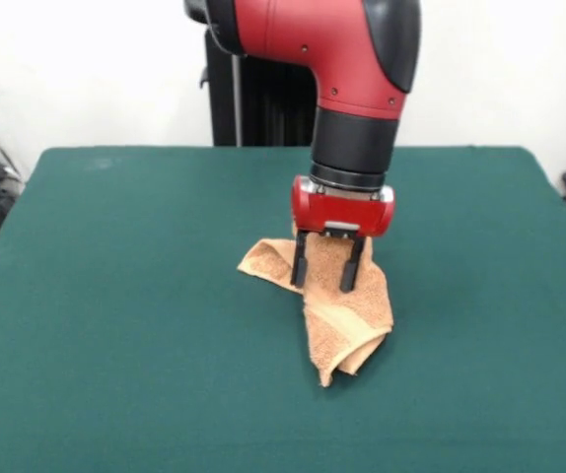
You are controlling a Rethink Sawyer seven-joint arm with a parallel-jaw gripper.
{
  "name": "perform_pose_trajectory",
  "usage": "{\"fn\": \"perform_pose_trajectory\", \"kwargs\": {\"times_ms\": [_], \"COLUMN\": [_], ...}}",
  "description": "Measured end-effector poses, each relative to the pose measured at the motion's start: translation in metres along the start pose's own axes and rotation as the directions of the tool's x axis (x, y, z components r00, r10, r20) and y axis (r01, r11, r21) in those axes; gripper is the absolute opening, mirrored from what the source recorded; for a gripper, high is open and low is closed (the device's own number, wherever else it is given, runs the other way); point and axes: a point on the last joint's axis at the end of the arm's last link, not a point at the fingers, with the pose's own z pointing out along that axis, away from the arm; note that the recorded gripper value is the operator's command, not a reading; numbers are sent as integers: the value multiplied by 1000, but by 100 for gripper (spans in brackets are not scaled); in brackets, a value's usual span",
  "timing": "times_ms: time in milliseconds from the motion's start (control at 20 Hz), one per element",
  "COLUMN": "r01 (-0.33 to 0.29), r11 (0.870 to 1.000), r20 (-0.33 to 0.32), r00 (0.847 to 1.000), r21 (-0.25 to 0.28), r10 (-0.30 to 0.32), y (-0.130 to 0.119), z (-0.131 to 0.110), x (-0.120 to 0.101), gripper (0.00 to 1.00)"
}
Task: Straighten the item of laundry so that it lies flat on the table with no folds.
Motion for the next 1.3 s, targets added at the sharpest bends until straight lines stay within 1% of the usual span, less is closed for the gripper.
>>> {"fn": "perform_pose_trajectory", "kwargs": {"times_ms": [200, 450, 650, 850, 1050, 1100, 1300], "r01": [-19, -63, -108, -135, -184, -209, -245], "r11": [1000, 998, 994, 991, 983, 978, 969], "r20": [-2, -11, -15, -18, -21, -21, -23], "r00": [1000, 998, 994, 991, 983, 978, 969], "r21": [-1, -2, -6, -11, -15, -16, -19], "r10": [19, 63, 108, 135, 184, 209, 244], "y": [6, 12, 26, 42, 56, 62, 72], "z": [0, -1, -4, -7, -9, -10, -12], "x": [-2, -4, -7, -10, -13, -15, -16], "gripper": [100, 100, 100, 100, 100, 100, 100]}}
